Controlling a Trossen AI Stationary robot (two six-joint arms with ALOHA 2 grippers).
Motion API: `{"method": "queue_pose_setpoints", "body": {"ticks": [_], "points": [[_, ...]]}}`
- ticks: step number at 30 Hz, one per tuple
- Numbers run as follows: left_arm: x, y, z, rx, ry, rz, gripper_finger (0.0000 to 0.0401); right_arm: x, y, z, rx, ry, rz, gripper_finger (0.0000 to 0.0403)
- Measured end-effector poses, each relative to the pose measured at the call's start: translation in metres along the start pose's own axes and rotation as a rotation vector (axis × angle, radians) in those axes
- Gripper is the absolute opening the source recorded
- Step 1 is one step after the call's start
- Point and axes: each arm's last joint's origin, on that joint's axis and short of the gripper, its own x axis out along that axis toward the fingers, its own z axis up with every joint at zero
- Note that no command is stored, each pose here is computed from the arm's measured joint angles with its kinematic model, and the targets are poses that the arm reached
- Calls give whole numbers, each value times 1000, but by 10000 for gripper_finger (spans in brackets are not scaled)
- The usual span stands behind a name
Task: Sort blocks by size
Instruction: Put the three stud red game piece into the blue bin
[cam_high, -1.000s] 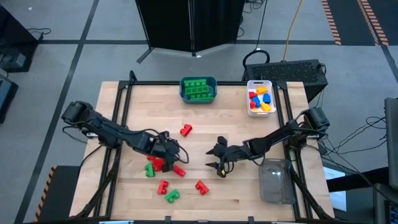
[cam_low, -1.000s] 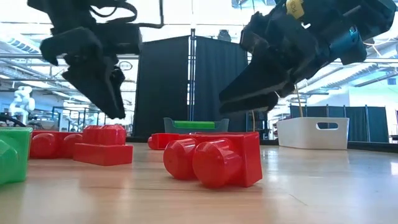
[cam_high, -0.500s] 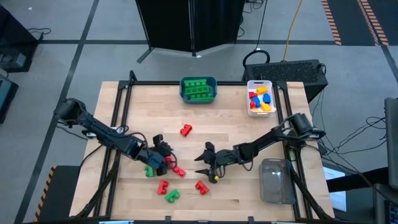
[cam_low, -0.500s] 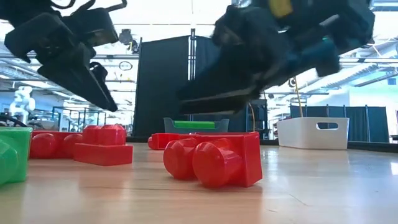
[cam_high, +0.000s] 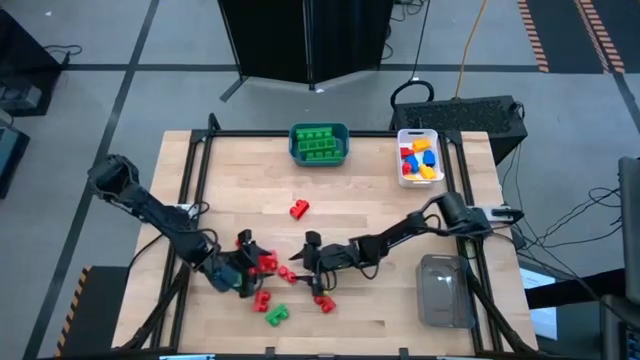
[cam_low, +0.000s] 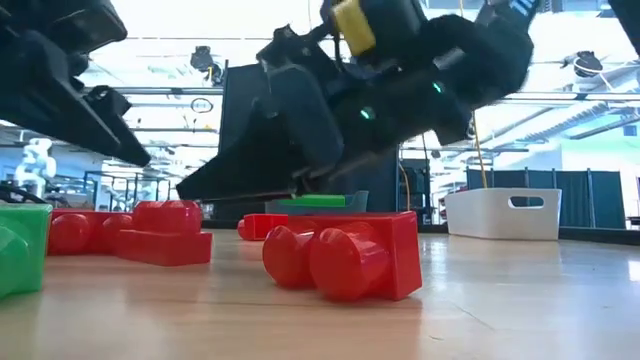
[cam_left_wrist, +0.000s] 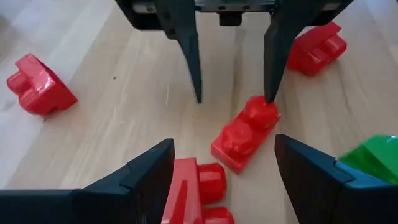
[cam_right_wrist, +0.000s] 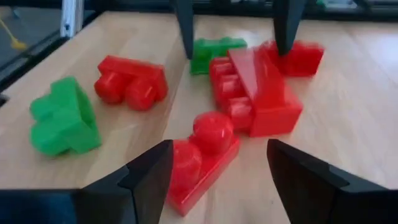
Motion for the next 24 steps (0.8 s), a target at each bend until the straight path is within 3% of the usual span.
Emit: {"method": "queue_pose_setpoints", "body": {"ticks": [12,24], "points": [[-17,-11,-20,-65,23,37,260,29,-32,41,-50,-35,38,276],[-19,-4,-28,-102,89,108,260,45,-56,45,-64,7,51,315]]}}
